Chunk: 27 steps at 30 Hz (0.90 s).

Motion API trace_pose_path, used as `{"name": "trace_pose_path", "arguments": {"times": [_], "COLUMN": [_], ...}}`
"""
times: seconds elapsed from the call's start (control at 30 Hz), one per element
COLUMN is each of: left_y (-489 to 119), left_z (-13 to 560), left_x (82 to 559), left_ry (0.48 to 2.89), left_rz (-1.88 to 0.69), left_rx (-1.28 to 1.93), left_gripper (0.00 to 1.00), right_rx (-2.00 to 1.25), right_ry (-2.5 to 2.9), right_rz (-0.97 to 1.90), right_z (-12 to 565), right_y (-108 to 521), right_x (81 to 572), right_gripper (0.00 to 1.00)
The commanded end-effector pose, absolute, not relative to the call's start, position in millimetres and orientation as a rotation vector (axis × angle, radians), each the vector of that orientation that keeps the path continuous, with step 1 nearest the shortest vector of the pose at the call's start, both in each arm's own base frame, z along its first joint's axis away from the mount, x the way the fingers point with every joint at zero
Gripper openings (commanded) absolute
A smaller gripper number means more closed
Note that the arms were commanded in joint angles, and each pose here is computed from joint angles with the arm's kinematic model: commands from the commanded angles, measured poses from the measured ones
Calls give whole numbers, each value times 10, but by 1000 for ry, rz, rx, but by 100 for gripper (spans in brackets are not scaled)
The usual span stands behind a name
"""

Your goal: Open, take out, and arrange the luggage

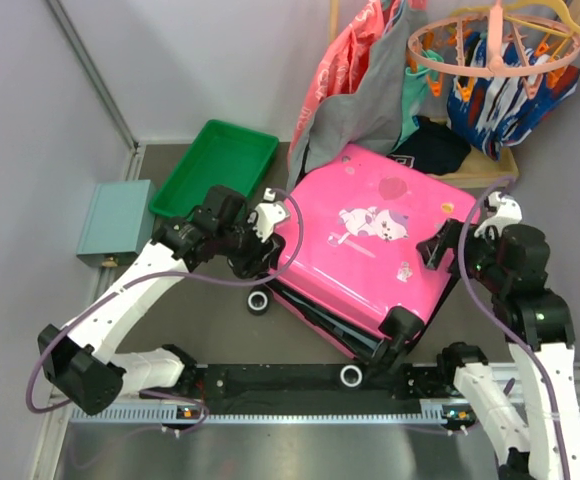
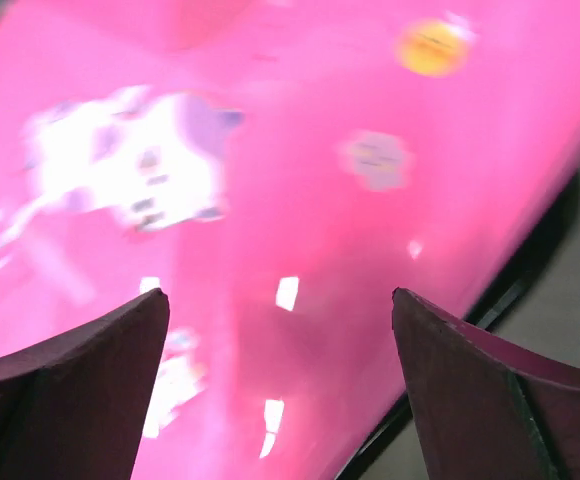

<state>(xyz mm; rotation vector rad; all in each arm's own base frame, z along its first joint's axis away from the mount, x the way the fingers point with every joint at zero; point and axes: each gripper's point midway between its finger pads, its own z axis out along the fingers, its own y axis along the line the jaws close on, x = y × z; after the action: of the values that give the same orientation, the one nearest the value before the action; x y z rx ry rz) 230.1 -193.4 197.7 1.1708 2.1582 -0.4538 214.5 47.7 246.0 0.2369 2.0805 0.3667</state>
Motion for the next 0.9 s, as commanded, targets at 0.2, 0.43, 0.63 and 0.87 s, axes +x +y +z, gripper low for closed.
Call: {"name": "trace_pose_path", "arguments": {"times": [0.2,0.43,0.63,0.87], "left_y": [-2214,-2040,-1946,-1971], "left_z": [3137,3085,3024,3032], "left_x": [3251,3537,3641,3593], "left_ry": [1687,1659,1682,1664], "left_rz": [-418,-366,-372,-411], "left_rx": [978,987,1017,1035], "left_gripper": [0,0,0,0], "right_rx": [-911,-1385,-2080,-2339], "right_ry": [1465,1260,1183,1141], "right_rz": [623,627,321,349], "right_z": [3676,3488,2705,2674], "right_y": [1504,1798,2074,2044], "right_x": [1409,1082,809,576], "right_gripper": [87,89,92,92]}}
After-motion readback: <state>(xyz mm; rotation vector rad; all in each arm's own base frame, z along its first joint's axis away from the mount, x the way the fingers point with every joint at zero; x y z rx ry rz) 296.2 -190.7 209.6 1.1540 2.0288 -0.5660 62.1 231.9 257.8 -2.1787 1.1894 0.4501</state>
